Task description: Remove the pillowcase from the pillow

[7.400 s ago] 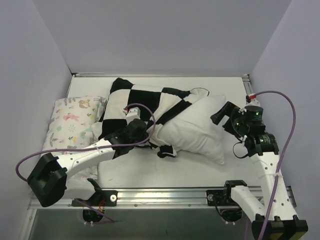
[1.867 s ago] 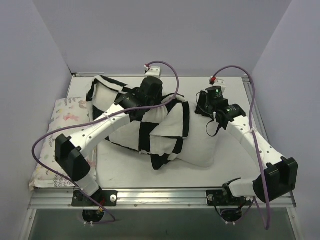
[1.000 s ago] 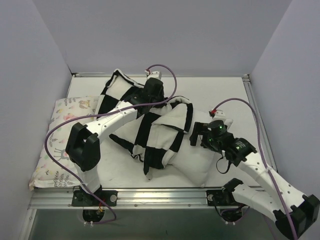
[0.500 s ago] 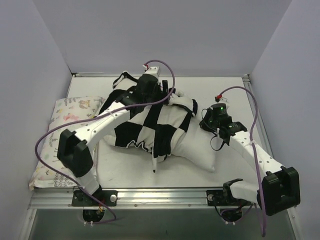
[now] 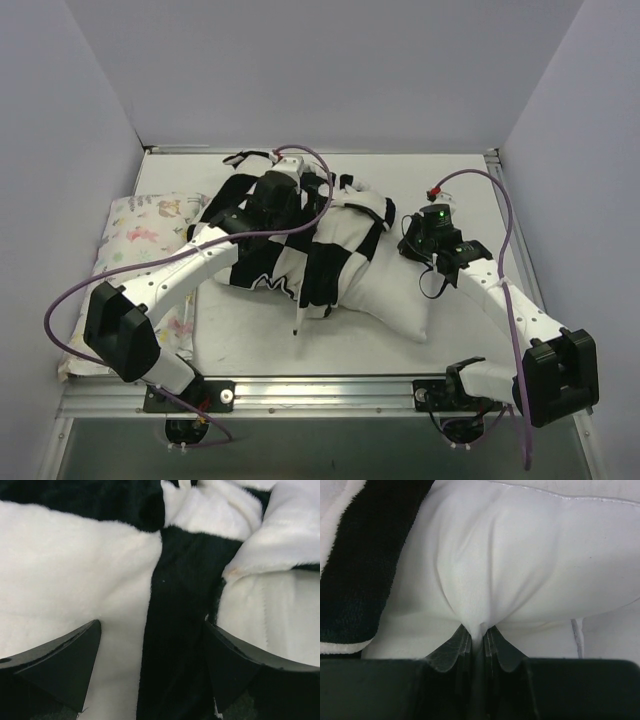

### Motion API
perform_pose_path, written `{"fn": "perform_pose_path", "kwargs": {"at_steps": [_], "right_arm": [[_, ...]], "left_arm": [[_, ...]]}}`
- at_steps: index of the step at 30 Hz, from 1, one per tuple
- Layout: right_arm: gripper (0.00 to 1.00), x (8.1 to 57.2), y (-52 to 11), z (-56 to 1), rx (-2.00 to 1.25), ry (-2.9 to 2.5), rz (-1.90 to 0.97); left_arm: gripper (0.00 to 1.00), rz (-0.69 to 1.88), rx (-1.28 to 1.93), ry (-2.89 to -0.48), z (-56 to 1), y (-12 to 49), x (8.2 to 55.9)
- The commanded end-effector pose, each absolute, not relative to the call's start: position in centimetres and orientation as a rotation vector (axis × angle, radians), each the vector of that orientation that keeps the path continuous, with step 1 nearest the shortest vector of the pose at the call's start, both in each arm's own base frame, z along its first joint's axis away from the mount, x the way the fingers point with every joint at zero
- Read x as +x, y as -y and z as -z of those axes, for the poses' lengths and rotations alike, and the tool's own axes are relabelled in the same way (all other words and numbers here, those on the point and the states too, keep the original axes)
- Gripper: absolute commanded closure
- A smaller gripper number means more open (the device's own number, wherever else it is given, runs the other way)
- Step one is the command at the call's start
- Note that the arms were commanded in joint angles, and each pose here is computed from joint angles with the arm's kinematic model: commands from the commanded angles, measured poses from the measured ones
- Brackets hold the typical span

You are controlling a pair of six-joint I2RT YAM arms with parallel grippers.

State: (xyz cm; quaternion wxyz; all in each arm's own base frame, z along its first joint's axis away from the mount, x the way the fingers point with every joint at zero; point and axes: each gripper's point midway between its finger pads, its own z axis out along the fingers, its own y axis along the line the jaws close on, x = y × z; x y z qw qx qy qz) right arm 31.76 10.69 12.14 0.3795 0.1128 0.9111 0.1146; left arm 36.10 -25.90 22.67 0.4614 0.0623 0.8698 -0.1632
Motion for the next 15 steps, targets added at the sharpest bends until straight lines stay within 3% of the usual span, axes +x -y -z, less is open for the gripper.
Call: {"fn": "perform_pose_path", "kwargs": {"at_steps": [1, 4, 6, 7, 8, 10, 11, 15], "right_arm": [[1.0, 30.1, -9.8, -10.6, 0.264, -2.422, -0.232], [1.0, 30.2, -9.8, -10.6, 0.265, -2.423, -0.23], [1.0, 30.2, -9.8, -10.7, 0.264, -2.422, -0.232], [1.0, 30.2, -9.8, -10.9, 0.262, -2.418, -0.233], [1.0, 30.4, -9.9, -11.2, 0.263, -2.41, -0.237], [1.0, 30.5, -9.6, -11.7, 0.27, -2.407, -0.223], [1.0, 30.6, -9.4, -12.1, 0.268, -2.399, -0.203], [1.0, 30.6, -7.7, -12.6, 0.304, -2.402, -0.134]], "left_arm": [[0.1, 0.475, 0.268, -2.149, -21.8, 27.5, 34.4], [0.09, 0.487, 0.272, -2.158, -20.8, 27.4, 34.0], [0.17, 0.455, 0.258, -2.174, -20.1, 27.0, 34.2], [0.26, 0.419, 0.238, -2.18, -19.9, 26.5, 34.5], [0.45, 0.388, 0.232, -2.208, -19.1, 26.1, 34.5], [0.72, 0.35, 0.218, -2.214, -19.2, 25.9, 35.0], [0.96, 0.279, 0.196, -2.235, -18.6, 24.9, 35.3], [1.0, 0.044, 0.043, -2.222, -19.4, 20.3, 36.9]]}}
